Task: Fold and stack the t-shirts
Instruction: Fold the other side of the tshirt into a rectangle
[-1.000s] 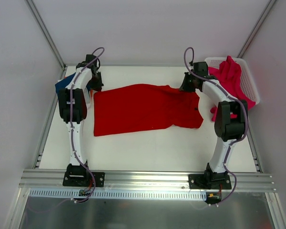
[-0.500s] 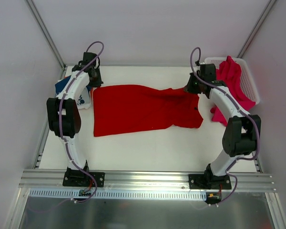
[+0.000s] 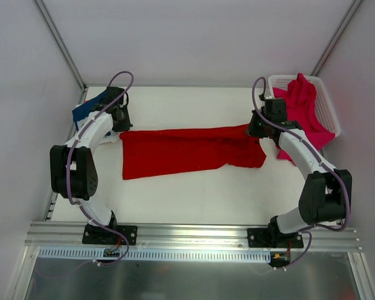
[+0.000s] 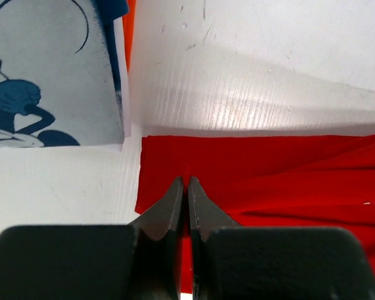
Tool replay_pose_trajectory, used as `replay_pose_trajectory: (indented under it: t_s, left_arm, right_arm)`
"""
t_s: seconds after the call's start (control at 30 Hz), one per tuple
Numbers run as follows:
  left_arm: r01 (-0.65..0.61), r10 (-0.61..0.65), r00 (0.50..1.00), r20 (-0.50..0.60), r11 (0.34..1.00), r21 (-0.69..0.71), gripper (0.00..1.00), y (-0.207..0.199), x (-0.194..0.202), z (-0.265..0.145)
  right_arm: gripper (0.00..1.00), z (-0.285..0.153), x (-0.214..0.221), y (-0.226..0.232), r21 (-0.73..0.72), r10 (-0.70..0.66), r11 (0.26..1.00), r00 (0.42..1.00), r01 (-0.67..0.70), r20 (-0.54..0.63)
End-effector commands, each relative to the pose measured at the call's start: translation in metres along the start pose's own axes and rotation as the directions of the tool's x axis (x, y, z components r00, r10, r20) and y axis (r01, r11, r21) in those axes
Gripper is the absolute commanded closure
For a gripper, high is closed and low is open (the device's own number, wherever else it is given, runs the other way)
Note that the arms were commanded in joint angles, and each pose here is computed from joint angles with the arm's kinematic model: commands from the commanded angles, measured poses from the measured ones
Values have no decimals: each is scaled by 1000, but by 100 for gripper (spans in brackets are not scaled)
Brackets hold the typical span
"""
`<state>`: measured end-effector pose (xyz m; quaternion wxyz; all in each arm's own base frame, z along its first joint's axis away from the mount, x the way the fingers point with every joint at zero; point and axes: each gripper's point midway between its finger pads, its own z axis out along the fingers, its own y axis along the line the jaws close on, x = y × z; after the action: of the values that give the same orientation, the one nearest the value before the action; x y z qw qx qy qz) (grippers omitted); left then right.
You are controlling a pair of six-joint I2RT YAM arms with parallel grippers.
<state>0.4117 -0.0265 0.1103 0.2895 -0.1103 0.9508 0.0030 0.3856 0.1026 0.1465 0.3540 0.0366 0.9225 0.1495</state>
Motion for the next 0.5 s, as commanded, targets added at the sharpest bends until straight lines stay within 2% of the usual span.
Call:
replay_pose_trajectory:
  t_s: [0.0, 0.17, 0.37, 0.4, 0.43, 0.47]
  left_arm:
    - [27, -26, 995, 98, 1000, -7, 100, 1, -12, -21]
    - [44, -42, 992, 117, 999, -12, 100, 4, -3, -29]
    - [50, -42, 995, 91, 995, -83, 99, 18, 27, -22]
    - [55, -48, 996, 73, 994, -97, 75, 21, 36, -19]
    - [65, -57, 996, 68, 991, -113, 58, 24, 41, -17]
    - [71, -63, 996, 64, 990, -125, 35, 27, 45, -16]
  right_arm:
    - [100, -15, 0, 4, 5, -33, 999, 999, 33, 43]
    - [100, -15, 21, -5, 38, -35, 999, 999, 34, 15]
    - [100, -8, 43, -20, 92, -40, 995, 999, 40, -6]
    - [100, -5, 52, -25, 110, -38, 993, 999, 40, -23]
    - [100, -4, 55, -29, 122, -36, 992, 999, 39, -27]
    - [100, -2, 59, -36, 155, -35, 987, 999, 40, -33]
